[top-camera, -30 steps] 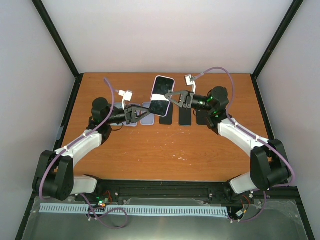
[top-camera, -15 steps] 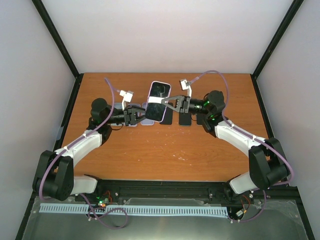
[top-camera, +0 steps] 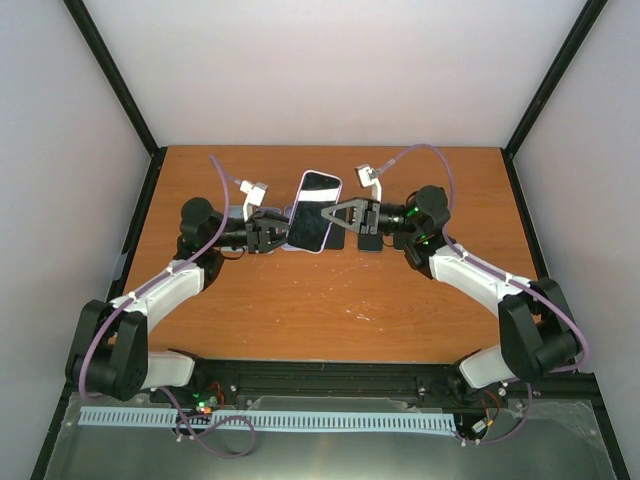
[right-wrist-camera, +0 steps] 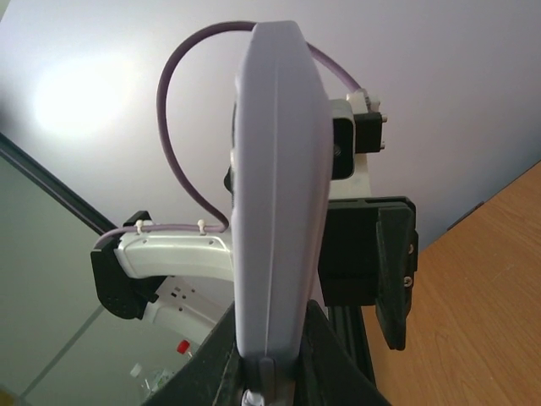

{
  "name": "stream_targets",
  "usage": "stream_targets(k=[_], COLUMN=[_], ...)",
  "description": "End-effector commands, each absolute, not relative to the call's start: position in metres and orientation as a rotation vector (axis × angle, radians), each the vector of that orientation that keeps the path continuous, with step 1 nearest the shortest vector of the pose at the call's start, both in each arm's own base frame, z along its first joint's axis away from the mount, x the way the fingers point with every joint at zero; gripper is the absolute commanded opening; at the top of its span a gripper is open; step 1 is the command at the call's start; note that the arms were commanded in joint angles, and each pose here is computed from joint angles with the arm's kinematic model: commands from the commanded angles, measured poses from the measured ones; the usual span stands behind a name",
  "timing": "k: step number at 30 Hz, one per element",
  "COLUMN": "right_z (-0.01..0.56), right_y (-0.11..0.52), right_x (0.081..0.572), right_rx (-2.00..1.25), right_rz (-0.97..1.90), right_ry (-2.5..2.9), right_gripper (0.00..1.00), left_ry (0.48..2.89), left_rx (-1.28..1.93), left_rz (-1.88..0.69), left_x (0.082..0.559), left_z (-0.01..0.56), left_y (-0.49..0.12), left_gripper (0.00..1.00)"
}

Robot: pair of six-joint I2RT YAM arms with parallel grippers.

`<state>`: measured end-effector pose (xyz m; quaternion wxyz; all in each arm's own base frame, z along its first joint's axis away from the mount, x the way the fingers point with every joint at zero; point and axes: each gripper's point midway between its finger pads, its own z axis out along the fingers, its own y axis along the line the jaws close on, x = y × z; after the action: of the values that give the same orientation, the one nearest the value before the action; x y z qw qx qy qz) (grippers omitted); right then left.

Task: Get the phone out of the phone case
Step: Remove the phone case from the phone.

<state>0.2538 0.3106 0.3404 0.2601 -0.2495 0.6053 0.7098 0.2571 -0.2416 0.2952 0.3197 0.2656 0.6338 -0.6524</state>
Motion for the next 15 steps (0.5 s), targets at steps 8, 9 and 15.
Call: stream_targets(k=[8, 9, 15], right_z=[0.313, 0.312, 0.303], right_y=[0.327, 0.329, 0.338], right_x=[0.159, 0.157, 0.149], right_rx=[-1.245, -1.261, -1.320], right_rz=[2.039, 2.043, 2.103], right_ry=[1.653, 1.660, 1.734], right_gripper=[0.03, 0.03, 0.03], left_ry=[1.567, 1.565, 1.542], left_rx=[0.661, 0.673, 0.753], left_rz=[-1.646, -1.650, -1.671], left_x=[0.279, 0.277, 0.265], left_z=[0.327, 0.327, 0.330], left_y=[-0.241, -0.243, -0.252], left_gripper=[0.47, 0.47, 0.46])
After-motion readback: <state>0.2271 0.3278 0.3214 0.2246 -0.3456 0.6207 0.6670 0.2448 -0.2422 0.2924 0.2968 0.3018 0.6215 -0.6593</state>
